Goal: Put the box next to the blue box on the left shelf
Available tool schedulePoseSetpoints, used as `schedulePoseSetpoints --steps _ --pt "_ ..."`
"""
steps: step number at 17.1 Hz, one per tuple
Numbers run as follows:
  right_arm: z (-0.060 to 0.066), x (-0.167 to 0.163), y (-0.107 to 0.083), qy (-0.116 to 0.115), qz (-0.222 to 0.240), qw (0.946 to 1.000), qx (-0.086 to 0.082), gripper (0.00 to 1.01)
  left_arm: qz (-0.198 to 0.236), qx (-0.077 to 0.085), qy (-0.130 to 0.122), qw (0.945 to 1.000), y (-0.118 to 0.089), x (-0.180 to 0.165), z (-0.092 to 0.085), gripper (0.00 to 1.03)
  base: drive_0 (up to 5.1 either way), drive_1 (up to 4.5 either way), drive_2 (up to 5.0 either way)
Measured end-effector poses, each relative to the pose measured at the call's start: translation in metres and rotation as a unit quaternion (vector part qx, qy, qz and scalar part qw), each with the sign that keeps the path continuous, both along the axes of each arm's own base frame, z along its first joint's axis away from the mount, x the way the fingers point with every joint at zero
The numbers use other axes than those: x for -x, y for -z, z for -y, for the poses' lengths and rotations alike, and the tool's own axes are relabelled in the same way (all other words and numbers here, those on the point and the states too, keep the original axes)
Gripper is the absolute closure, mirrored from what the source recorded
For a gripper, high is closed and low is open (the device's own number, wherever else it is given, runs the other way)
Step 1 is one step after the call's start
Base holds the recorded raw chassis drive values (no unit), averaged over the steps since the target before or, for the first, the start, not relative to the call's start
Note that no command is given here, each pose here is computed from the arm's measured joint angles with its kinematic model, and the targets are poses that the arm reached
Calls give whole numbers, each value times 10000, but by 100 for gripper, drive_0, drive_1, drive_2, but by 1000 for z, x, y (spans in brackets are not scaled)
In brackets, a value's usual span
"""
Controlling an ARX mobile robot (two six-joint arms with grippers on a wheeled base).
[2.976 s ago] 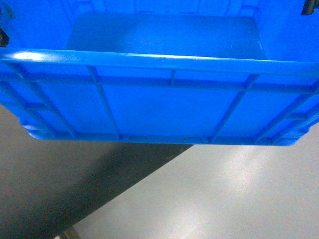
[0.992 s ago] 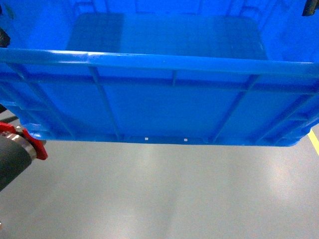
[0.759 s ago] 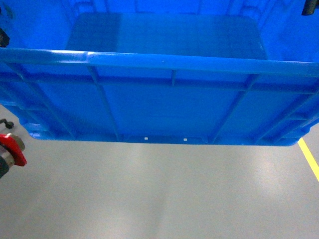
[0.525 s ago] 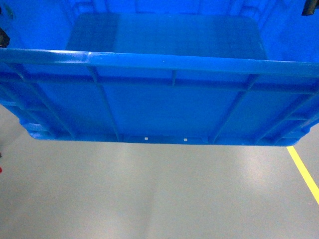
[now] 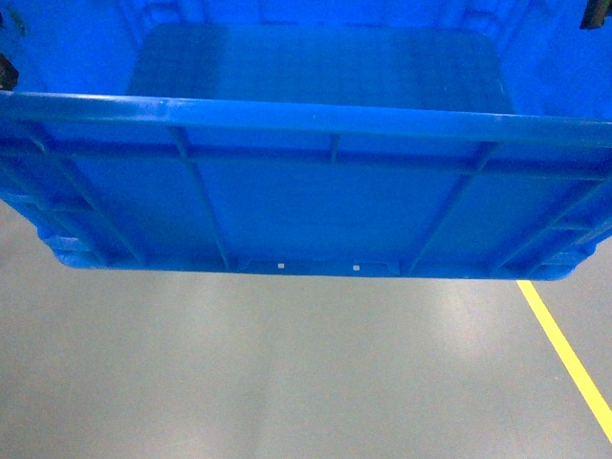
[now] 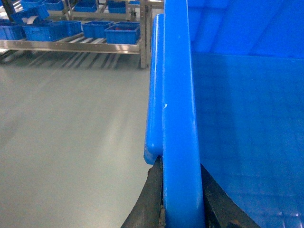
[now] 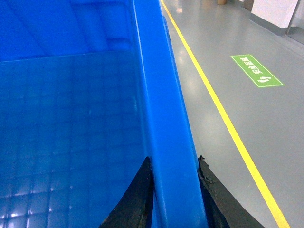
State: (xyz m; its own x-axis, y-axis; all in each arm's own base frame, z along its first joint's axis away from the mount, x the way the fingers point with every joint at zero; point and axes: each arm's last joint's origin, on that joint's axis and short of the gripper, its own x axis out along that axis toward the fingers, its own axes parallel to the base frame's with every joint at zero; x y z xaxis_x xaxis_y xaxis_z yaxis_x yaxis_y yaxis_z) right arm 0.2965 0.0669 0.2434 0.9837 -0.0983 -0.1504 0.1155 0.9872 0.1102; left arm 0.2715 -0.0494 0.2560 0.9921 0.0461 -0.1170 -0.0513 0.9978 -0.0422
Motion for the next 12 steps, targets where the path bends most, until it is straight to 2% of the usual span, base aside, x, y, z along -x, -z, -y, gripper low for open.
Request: schedulePoseSetpoints --steps 12 --pt "0 0 0 -4 -22 10000 7 83 -17 -3 0 10000 0 0 0 95 -5 405 -416"
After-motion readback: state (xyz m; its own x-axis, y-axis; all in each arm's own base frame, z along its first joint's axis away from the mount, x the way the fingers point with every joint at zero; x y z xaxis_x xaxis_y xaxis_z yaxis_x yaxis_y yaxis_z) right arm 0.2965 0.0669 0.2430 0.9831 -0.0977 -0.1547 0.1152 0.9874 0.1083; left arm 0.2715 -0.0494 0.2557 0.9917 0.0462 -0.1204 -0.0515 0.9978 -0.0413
